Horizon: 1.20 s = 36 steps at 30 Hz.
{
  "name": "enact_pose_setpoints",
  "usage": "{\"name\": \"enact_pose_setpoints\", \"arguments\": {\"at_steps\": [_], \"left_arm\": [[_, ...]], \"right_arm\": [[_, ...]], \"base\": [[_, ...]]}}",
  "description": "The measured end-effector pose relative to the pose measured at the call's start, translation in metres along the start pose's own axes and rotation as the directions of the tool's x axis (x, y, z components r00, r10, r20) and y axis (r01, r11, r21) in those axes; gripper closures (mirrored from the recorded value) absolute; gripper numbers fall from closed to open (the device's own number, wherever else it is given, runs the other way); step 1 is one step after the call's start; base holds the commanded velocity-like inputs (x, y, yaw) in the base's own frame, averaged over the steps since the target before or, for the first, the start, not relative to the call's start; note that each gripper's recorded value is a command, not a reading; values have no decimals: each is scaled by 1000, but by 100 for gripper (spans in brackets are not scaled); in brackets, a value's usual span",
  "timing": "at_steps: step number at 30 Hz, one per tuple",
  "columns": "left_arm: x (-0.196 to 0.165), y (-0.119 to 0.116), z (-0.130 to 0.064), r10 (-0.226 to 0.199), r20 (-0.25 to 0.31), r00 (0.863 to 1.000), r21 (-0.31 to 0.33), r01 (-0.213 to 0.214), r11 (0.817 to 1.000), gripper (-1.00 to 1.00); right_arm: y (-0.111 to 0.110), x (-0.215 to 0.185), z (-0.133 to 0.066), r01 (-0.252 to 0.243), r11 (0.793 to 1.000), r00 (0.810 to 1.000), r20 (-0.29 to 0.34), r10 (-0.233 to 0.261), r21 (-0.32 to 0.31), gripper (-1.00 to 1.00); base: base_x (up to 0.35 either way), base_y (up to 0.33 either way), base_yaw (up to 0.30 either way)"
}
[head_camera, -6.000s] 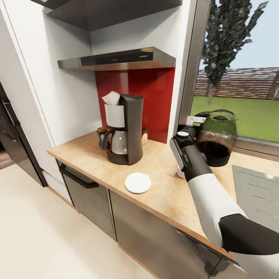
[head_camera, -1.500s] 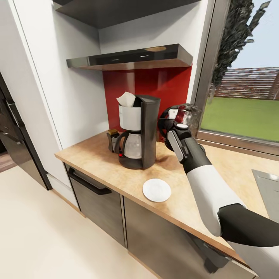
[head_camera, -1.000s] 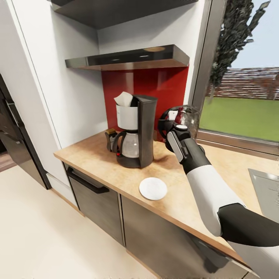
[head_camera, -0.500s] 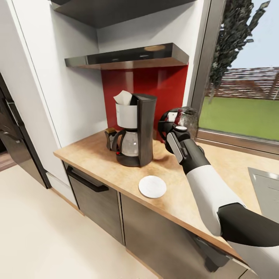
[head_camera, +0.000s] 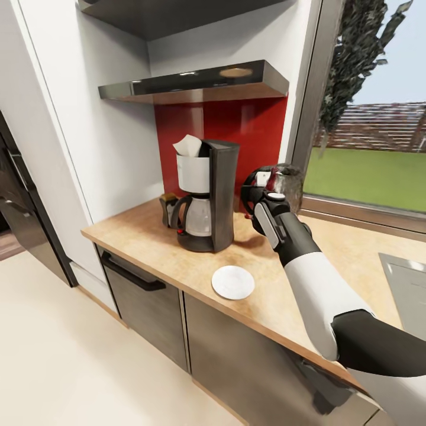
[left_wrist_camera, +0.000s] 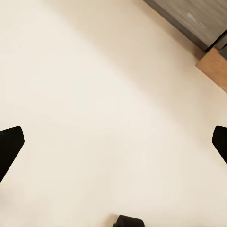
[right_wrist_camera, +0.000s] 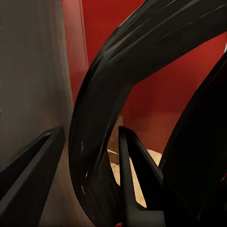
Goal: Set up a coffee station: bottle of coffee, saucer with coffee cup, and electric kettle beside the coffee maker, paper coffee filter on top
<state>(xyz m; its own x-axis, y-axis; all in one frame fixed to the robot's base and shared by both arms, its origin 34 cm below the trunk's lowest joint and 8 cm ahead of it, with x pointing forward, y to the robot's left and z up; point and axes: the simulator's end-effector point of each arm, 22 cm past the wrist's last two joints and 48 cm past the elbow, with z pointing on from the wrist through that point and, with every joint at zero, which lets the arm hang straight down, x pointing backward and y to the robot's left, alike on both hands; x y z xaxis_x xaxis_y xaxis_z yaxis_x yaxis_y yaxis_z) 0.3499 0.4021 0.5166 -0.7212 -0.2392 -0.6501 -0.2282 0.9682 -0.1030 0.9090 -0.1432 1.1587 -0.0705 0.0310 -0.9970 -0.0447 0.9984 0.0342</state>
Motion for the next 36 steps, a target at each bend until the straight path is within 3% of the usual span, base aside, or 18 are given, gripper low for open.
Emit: {"name": "enact_pose_setpoints", "arguments": {"at_steps": [36], "left_arm": [[12, 2, 13, 0, 2, 1000, 0, 0, 1000, -100]], "right_arm": [[0, 18, 0, 1, 1000, 1000, 0, -1, 0, 100]], "base": [[0, 0, 0]]}}
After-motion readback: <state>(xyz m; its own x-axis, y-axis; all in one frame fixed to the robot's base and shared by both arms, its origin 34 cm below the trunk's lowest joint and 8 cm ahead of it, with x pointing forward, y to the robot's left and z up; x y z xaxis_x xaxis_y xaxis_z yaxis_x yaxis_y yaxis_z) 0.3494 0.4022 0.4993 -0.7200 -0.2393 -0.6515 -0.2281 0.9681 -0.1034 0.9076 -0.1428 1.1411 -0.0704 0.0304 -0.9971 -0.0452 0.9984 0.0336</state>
